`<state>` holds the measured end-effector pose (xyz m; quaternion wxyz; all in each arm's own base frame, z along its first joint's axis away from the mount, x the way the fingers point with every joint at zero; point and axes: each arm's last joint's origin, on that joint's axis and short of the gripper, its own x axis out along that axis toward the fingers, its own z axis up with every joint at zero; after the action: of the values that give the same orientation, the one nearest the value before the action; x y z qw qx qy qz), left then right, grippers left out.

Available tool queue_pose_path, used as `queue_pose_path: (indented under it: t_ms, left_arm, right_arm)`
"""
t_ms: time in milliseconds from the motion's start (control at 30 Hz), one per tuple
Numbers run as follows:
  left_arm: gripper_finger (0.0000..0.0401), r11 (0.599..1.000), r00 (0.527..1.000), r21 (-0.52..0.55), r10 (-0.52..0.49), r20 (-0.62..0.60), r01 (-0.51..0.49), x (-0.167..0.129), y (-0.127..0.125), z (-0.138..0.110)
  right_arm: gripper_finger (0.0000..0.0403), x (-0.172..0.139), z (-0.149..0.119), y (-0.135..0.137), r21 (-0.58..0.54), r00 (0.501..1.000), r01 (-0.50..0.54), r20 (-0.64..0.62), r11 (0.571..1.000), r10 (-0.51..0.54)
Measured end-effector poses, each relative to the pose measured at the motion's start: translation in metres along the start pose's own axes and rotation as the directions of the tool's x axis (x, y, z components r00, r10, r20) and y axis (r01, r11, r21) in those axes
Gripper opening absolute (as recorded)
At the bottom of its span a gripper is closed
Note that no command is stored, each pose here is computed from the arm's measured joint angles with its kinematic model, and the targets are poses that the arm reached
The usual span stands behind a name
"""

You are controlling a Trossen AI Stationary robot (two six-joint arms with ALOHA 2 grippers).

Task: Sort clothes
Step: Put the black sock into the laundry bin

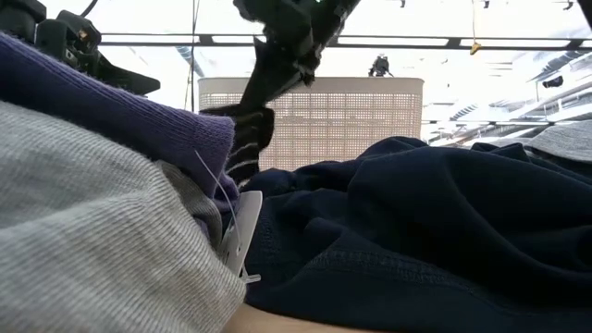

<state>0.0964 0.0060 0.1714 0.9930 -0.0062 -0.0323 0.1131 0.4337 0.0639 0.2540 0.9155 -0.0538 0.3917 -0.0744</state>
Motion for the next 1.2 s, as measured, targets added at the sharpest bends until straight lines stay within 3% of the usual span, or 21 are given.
queue_pose_path:
  t_ms: [133, 267, 367, 467, 600, 700, 833, 900, 1033, 1200]
  left_arm:
    - [0.0001, 1.000, 1.000, 0.000, 0.000, 0.000, 0.000, 0.000, 0.000, 0.000]
    - [0.0001, 1.000, 1.000, 0.000, 0.000, 0.000, 0.000, 0.000, 0.000, 0.000]
    - [0.0001, 1.000, 1.000, 0.000, 0.000, 0.000, 0.000, 0.000, 0.000, 0.000]
    - [0.0001, 1.000, 1.000, 0.000, 0.000, 0.000, 0.000, 0.000, 0.000, 0.000]
    - [0.0001, 1.000, 1.000, 0.000, 0.000, 0.000, 0.000, 0.000, 0.000, 0.000]
    - [0.0001, 1.000, 1.000, 0.000, 0.000, 0.000, 0.000, 0.000, 0.000, 0.000]
    - [0.0001, 1.000, 1.000, 0.000, 0.000, 0.000, 0.000, 0.000, 0.000, 0.000]
    - [0.0001, 1.000, 1.000, 0.000, 0.000, -0.001, 0.000, 0.000, 0.000, 0.000]
    - [0.0001, 1.000, 1.000, 0.000, 0.000, 0.000, 0.000, 0.000, 0.000, 0.000]
    - [0.0001, 1.000, 1.000, 0.000, 0.000, 0.002, 0.000, 0.000, 0.000, 0.000]
  right_arm:
    - [0.0004, -0.029, 0.027, -0.015, -0.049, 0.993, 0.080, 0.096, 0.996, -0.075]
    - [0.0006, -0.058, 0.055, -0.034, -0.078, 0.956, 0.230, 0.204, 0.970, -0.210]
    - [0.0010, -0.083, 0.072, -0.054, -0.053, 0.888, 0.397, 0.274, 0.916, -0.369]
    - [0.0012, -0.094, 0.077, -0.080, -0.003, 0.814, 0.538, 0.264, 0.843, -0.518]
    - [0.0012, -0.088, 0.069, -0.119, 0.101, 0.782, 0.591, 0.171, 0.800, -0.599]
    - [0.0018, -0.077, 0.054, -0.149, 0.229, 0.829, 0.531, 0.058, 0.816, -0.556]
    - [0.0041, -0.060, 0.026, -0.181, 0.397, 0.932, 0.359, -0.096, 0.845, -0.351]
    - [0.0060, -0.058, 0.017, -0.192, 0.441, 0.958, 0.288, -0.132, 0.850, -0.256]
    - [0.0099, -0.068, 0.017, -0.196, 0.500, 0.986, 0.166, -0.100, 0.850, -0.134]
    - [0.0134, -0.091, 0.032, -0.168, 0.441, 0.999, 0.020, 0.027, 0.897, -0.036]
